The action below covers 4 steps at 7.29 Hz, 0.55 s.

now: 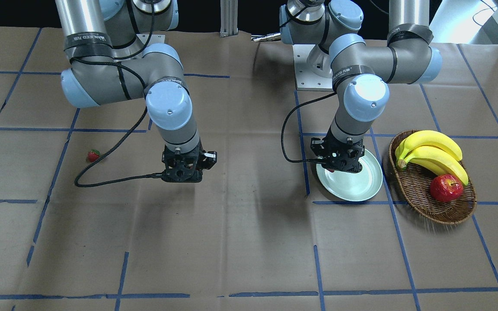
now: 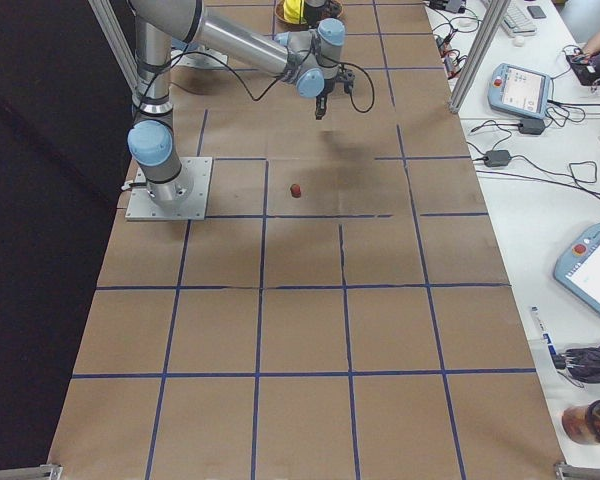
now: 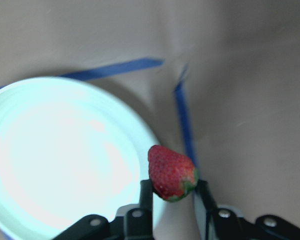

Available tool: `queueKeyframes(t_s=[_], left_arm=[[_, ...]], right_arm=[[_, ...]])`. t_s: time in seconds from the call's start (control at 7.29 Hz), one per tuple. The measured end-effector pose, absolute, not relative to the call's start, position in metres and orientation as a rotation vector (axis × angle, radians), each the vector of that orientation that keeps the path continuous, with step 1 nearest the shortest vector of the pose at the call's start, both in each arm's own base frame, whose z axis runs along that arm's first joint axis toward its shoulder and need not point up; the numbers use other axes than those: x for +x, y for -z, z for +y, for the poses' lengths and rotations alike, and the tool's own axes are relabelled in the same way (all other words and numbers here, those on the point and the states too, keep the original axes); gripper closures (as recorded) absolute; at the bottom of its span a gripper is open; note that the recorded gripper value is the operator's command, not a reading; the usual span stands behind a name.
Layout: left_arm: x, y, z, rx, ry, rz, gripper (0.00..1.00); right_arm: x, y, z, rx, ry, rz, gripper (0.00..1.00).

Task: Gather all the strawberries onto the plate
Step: 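Place the strawberry on the plate with the left gripper while the right carries another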

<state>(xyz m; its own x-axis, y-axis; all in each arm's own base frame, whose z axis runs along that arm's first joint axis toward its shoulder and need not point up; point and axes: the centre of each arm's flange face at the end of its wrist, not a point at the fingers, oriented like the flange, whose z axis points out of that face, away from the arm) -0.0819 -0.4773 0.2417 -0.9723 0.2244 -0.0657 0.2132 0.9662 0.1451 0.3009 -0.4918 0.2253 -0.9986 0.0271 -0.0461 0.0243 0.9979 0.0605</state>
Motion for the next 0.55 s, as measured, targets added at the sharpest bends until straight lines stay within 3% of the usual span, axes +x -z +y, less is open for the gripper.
queueKeyframes(t_s=[0.14,0.27,0.41,0.55], left_arm=[[-0.061,-0.236,-0.476,0.356,-0.238,3.032,0.82],[-0.046,-0.231,-0.477,0.367,-0.260,3.034,0.56],[-0.037,-0.228,-0.477,0.368,-0.274,3.037,0.44],[-0.032,-0.225,-0.478,0.367,-0.282,3.039,0.35]], right_arm=[[0.327,-0.212,-0.483,0.049,-0.074,3.088,0.96],[0.347,-0.201,-0.478,0.049,-0.054,3.082,0.95],[0.361,-0.197,-0.477,0.043,-0.038,3.075,0.88],[0.370,-0.194,-0.479,0.044,-0.035,3.068,0.33]])
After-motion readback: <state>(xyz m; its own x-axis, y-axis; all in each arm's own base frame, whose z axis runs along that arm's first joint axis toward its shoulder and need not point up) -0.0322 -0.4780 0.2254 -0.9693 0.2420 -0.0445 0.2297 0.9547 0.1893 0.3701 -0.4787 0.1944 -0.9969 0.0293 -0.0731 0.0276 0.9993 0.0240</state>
